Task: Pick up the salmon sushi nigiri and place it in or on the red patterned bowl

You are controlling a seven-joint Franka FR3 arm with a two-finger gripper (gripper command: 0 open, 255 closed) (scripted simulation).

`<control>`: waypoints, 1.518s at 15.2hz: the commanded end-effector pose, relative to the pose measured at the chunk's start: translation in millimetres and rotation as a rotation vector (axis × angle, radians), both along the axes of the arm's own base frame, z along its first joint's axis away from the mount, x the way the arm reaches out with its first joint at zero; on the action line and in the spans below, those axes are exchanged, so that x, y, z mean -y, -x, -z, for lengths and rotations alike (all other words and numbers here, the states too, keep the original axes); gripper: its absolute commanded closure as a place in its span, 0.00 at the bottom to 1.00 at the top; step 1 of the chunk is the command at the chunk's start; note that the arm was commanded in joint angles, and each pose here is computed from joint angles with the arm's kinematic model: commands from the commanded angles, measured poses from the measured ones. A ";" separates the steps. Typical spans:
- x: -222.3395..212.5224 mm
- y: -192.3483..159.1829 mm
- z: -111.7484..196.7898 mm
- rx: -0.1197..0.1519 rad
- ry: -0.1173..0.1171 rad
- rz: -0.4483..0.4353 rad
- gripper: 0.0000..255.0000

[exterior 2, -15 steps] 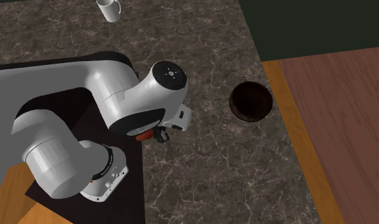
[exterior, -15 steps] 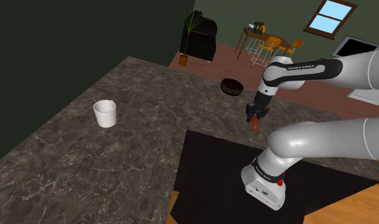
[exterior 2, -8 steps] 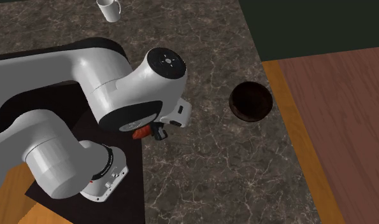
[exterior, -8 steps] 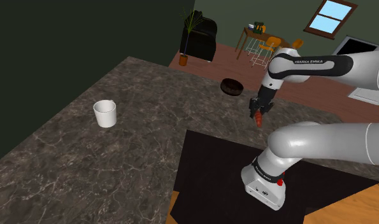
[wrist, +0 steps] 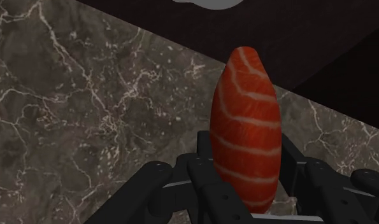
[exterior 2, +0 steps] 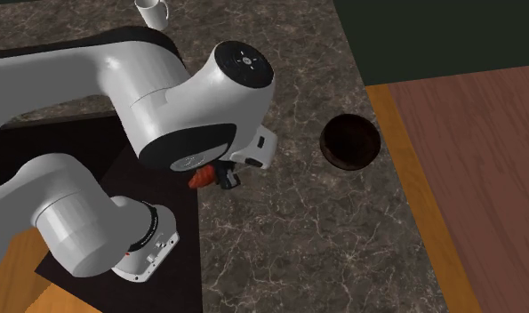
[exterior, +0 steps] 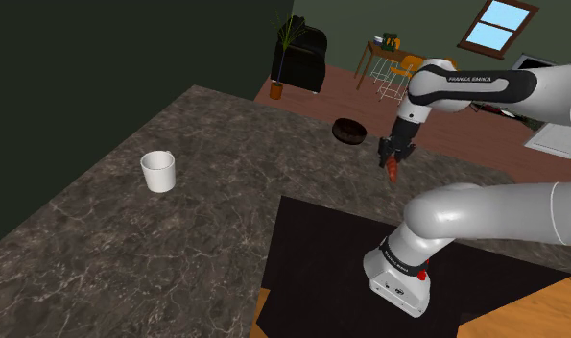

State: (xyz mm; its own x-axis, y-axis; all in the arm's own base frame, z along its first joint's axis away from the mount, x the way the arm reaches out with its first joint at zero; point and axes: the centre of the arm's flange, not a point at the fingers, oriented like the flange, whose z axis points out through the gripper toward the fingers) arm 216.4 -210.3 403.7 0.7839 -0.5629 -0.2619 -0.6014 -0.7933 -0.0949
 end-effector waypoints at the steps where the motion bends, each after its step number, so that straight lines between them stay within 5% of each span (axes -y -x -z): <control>1: 15.6 -15.0 -0.6 -0.001 0.000 0.000 1.00; 23: 223.7 -217.5 2.9 -0.001 0.000 0.000 1.00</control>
State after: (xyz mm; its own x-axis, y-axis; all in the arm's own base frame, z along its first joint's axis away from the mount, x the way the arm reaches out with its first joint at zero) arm 424.2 -423.5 400.2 0.7827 -0.5644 -0.2624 -0.6027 -0.7925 -0.0934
